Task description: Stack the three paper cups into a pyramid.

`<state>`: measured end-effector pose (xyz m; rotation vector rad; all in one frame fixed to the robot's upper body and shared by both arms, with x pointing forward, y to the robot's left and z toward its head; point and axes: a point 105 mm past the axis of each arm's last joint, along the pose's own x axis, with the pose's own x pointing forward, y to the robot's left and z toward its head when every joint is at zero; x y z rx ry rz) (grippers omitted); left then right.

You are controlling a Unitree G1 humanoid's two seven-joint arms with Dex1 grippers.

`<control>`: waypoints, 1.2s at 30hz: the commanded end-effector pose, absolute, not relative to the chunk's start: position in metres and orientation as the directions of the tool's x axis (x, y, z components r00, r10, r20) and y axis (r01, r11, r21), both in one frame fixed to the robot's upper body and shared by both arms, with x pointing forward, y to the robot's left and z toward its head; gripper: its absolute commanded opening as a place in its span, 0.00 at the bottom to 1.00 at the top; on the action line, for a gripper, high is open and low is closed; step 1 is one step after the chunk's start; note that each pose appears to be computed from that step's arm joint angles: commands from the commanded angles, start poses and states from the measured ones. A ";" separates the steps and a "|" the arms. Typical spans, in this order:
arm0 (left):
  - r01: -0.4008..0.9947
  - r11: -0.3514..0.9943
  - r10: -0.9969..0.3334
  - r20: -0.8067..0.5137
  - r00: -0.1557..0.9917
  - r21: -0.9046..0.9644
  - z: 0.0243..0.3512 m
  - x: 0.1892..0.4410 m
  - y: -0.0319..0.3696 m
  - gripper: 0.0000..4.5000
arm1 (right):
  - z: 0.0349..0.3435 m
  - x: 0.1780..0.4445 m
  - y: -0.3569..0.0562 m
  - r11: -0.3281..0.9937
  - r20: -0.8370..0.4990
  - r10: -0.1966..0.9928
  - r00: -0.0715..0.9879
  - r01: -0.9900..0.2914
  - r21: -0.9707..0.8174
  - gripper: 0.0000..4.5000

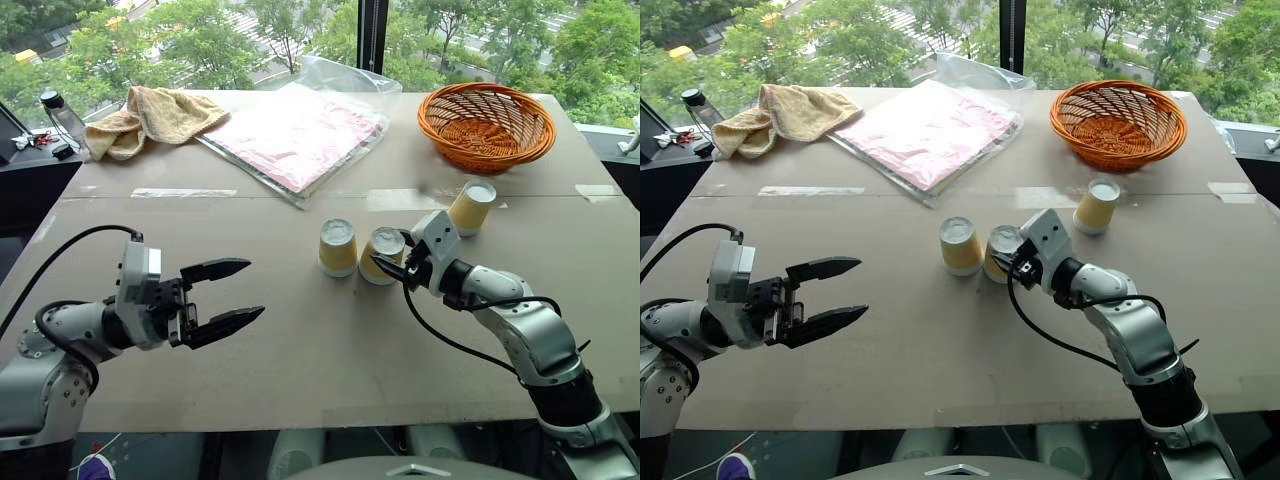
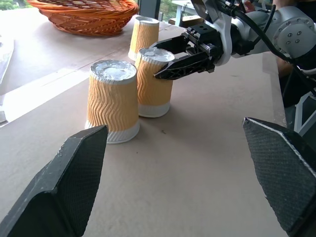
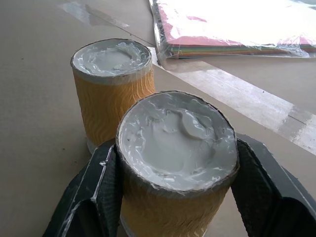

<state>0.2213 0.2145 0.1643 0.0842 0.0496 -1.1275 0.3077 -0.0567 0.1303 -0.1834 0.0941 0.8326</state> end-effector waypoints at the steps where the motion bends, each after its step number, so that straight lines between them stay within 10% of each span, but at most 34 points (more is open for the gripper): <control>1: 0.907 0.415 -0.906 -0.057 0.419 0.072 0.171 0.221 0.210 1.00 | 0.140 0.310 -0.067 0.677 -0.130 0.702 0.700 -0.713 -0.183 0.97; 12: 0.916 0.397 -0.917 -0.025 0.399 0.064 0.175 0.224 0.201 1.00 | 0.229 0.309 -0.136 0.784 0.080 0.613 0.786 -0.594 -0.178 1.00; 36: 0.903 0.427 -0.902 -0.049 0.429 0.048 0.161 0.238 0.184 1.00 | 0.165 0.277 -0.084 0.578 -0.103 0.795 0.598 -0.798 -0.171 1.00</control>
